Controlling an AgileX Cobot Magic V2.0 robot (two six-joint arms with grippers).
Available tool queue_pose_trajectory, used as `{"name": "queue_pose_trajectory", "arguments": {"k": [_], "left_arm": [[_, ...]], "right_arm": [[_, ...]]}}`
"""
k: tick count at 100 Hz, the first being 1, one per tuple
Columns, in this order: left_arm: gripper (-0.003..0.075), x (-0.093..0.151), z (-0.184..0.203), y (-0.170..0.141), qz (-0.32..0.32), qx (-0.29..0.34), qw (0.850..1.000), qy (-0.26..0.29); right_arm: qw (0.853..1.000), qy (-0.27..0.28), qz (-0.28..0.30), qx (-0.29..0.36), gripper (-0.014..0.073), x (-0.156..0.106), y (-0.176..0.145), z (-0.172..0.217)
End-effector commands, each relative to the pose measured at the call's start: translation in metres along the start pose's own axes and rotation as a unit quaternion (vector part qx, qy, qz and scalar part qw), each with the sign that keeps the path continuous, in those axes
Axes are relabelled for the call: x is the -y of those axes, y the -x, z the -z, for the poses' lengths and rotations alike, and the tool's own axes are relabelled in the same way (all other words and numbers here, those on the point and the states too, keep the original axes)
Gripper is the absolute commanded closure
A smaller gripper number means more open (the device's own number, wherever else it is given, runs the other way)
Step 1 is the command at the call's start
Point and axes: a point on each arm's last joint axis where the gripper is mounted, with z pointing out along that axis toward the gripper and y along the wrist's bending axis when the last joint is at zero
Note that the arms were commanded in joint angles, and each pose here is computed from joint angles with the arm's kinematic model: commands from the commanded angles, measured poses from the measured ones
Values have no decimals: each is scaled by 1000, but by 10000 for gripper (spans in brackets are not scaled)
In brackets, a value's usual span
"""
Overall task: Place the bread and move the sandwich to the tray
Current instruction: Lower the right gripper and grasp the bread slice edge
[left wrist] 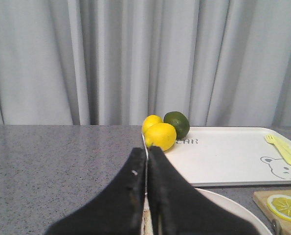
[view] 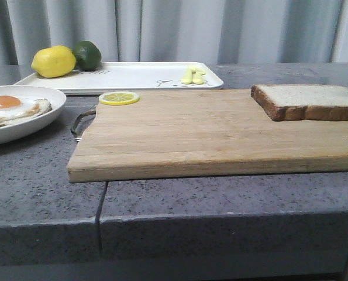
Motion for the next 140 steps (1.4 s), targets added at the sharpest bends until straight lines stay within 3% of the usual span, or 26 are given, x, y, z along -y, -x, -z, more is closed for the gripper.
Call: {"name": "queue_pose_trajectory", "arguments": {"k": [1,30,49,77,115,125,140], "left_arm": [[740,1,-1,19,6,54,999,0],[740,1,-1,19,6,54,999,0],[740,1,-1,19,6,54,999,0],[740,1,-1,19,6,54,999,0],[740,1,-1,20,6,56,998,0],[740,1,-1,20,6,57,998,0],[740,1,-1,20,6,57,998,0]], "right_arm": [[1000,5,-7,-5,165,-3,26,-7],[995,11,-5,-98,164,-5,56,-62],[989,47,-57,-131,164,6,63,-90],[971,132,-128,-150,164,30,63,-113],[961,145,-141,-189,165,33,52,-136],[956,151,-143,-209,251,33,47,-141],[953,154,-142,-217,552,32,46,-141]]}}
